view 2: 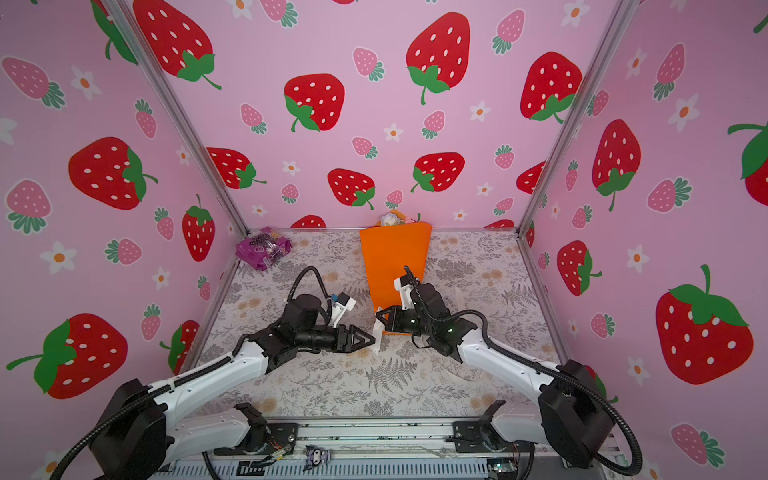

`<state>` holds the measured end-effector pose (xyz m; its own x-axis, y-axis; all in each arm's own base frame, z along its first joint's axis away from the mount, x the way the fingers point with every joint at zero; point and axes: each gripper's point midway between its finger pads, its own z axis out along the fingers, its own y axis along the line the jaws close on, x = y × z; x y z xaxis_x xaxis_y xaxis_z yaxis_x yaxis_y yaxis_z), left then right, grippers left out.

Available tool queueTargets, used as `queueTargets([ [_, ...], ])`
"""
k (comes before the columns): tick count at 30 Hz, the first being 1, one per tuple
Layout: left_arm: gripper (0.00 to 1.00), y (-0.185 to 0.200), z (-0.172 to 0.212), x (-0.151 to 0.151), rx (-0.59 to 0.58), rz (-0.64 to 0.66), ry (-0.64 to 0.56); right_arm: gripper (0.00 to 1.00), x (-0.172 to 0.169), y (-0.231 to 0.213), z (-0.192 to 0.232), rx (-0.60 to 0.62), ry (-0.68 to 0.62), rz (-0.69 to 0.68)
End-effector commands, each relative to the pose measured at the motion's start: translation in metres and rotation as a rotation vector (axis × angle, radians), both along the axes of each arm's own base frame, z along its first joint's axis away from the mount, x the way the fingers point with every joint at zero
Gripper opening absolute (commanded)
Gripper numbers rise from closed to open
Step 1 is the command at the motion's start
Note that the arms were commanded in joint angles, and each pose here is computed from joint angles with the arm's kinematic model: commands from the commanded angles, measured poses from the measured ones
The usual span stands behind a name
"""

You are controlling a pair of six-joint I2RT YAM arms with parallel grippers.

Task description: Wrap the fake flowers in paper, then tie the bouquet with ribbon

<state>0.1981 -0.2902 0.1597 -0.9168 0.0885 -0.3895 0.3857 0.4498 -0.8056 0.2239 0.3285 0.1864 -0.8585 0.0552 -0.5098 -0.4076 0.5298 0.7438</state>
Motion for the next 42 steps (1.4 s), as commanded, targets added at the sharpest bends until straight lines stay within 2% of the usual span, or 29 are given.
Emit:
queueTargets([
  [1,0.71,-0.014,0.014,0.004,-0.001,-0.039,-0.073,0.0,0.001,0.009,0.025,0.075,-0.022,0.014],
  [5,0.67,-0.022,0.014,0.011,0.006,-0.042,-0.092,0.0,-0.001,0.008,0.024,0.077,-0.023,0.02],
  [6,0.62,-0.024,0.014,0.014,0.007,-0.04,-0.098,0.0,-0.002,0.009,0.024,0.078,-0.022,0.025],
  [8,0.5,-0.028,0.015,0.019,0.004,-0.042,-0.105,0.01,-0.002,0.009,0.024,0.081,-0.023,0.031],
  [11,0.24,-0.028,0.016,0.024,0.019,-0.021,-0.114,0.04,-0.002,0.007,0.029,0.085,-0.036,0.025],
  [12,0.17,-0.025,0.016,0.025,0.024,-0.007,-0.121,0.08,-0.001,0.004,0.03,0.077,-0.042,0.012],
  [14,0.0,-0.015,0.012,0.028,0.058,0.046,-0.124,0.24,0.007,-0.012,0.024,0.019,-0.055,-0.059],
  [16,0.0,0.0,0.01,0.03,0.072,0.107,-0.108,0.38,0.017,-0.04,0.014,-0.06,-0.052,-0.151],
  [18,0.0,0.019,0.009,0.031,0.092,0.176,-0.077,0.44,0.028,-0.075,0.005,-0.144,-0.058,-0.243],
  [21,0.0,0.053,0.011,0.025,0.17,0.256,-0.067,0.51,0.043,-0.151,-0.017,-0.352,-0.068,-0.445],
  [22,0.0,0.066,0.014,0.022,0.207,0.287,-0.074,0.57,0.045,-0.177,-0.029,-0.438,-0.062,-0.506],
  [26,0.0,0.109,0.027,0.013,0.258,0.404,-0.093,0.6,0.052,-0.248,-0.067,-0.687,0.016,-0.613],
  [28,0.0,0.131,0.034,0.01,0.278,0.476,-0.101,0.62,0.058,-0.262,-0.085,-0.756,0.049,-0.612],
  [32,0.0,0.165,0.05,0.008,0.305,0.607,-0.136,0.62,0.082,-0.265,-0.115,-0.81,0.108,-0.538],
  [35,0.0,0.177,0.06,0.007,0.329,0.649,-0.163,0.6,0.103,-0.27,-0.137,-0.885,0.144,-0.507],
  [42,0.0,0.193,0.067,0.008,0.415,0.681,-0.199,0.57,0.133,-0.26,-0.168,-0.912,0.196,-0.428],
])
